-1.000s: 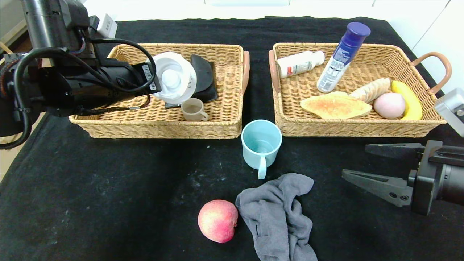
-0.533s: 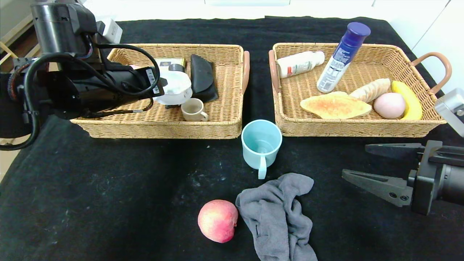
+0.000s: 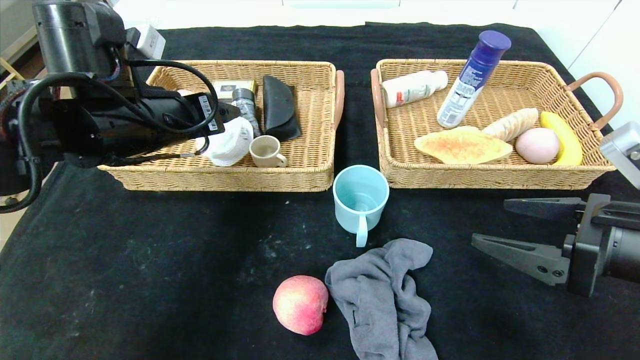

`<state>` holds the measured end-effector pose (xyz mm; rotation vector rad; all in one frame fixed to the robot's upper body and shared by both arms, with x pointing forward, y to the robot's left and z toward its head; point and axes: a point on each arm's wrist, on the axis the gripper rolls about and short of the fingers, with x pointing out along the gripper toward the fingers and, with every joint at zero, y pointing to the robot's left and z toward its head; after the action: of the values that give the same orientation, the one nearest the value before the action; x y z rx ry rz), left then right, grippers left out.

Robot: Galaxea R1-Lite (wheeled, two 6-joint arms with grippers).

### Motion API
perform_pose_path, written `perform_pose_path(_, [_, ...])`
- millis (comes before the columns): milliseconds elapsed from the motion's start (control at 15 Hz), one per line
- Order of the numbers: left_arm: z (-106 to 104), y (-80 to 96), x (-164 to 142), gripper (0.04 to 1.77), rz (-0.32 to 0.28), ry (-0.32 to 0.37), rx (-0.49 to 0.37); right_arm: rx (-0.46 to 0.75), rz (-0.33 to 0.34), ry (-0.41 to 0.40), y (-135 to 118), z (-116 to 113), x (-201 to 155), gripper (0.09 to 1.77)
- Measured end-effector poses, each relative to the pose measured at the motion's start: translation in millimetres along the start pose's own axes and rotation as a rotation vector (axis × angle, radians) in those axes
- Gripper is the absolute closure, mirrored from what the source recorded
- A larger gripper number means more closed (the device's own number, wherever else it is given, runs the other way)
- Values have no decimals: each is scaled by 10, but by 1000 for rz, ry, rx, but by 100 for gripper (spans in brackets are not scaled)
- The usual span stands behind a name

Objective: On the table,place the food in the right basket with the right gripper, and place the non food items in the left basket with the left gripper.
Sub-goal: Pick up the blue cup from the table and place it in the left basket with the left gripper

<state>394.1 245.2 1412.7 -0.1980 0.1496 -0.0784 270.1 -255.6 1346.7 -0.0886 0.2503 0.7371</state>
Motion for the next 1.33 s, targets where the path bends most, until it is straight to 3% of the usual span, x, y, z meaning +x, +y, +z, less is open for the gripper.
perform_pose_path(267, [-106, -66, -176, 31, -35, 40, 22, 0, 0, 0, 0, 0, 0, 15])
perform_pose_path(600, [-395, -227, -501, 21, -125, 160, 123, -13, -1, -2, 1, 3, -5, 15])
perform_pose_path(800, [-505, -335, -674, 17, -191, 197, 155, -13, -1, -2, 1, 2, -5, 15])
perform_pose_path(1067, [-533, -487, -798, 14, -269, 196, 191, -14, -2, -3, 4, 4, -12, 15])
perform_pose_path(1333, [-425, -750, -784, 12, -320, 171, 196, -22, -5, -5, -1, 7, -16, 15])
